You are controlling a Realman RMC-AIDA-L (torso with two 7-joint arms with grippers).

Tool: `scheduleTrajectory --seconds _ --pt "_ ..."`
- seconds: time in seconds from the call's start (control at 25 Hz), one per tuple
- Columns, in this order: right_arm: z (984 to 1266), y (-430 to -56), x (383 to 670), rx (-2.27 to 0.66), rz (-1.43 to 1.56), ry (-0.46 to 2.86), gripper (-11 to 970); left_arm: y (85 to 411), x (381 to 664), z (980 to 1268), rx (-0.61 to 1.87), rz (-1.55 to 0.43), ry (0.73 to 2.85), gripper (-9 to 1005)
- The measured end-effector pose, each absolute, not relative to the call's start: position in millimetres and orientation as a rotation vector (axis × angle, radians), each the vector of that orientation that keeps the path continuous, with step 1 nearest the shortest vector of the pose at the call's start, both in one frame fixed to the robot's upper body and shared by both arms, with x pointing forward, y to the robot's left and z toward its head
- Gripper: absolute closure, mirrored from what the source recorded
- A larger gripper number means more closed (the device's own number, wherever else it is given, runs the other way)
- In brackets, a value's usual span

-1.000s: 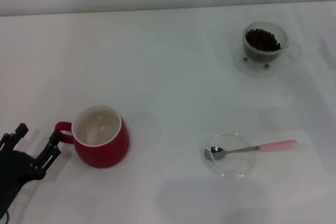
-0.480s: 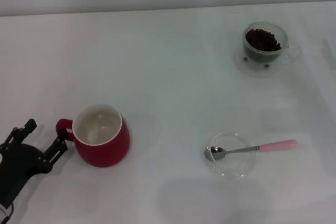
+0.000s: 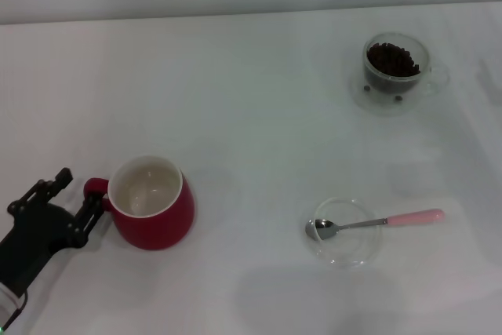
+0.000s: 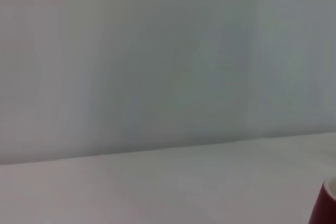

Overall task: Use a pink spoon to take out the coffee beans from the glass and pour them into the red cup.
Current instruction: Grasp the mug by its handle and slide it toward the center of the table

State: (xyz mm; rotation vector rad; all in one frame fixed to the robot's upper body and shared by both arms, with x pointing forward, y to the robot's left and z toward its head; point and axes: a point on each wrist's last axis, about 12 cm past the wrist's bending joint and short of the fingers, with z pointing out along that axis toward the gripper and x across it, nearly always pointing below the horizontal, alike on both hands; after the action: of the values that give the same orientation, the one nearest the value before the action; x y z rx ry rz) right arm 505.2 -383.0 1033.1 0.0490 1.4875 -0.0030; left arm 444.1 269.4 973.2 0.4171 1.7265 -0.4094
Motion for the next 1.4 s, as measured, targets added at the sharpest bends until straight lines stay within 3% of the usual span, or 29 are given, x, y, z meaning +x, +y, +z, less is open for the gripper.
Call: scheduleTrajectory --seconds 0.12,0.36,0.6,1.0,1.4 --pt "1032.4 -380.9 506.7 0.049 0.001 1.493 91 266.5 447.5 972.2 0.427 -0.411 1.740 363" --pt "1032.6 -379.8 507.3 0.050 0.006 1.490 91 263.9 451.6 971.7 0.437 -0.411 1.751 583" --pt "1033.2 -379.3 507.9 0.047 0.006 1.487 90 262.9 451.8 972.5 0.439 -0.417 1.744 635" --pt "1036.0 -381.7 506.6 0.035 -0.004 1.468 91 262.5 433.0 972.8 0.416 -0.458 1.708 636" --pt "1037.0 -383.4 501.0 0.033 -0.002 1.447 90 264.9 431.8 971.6 0.409 -0.446 1.718 647"
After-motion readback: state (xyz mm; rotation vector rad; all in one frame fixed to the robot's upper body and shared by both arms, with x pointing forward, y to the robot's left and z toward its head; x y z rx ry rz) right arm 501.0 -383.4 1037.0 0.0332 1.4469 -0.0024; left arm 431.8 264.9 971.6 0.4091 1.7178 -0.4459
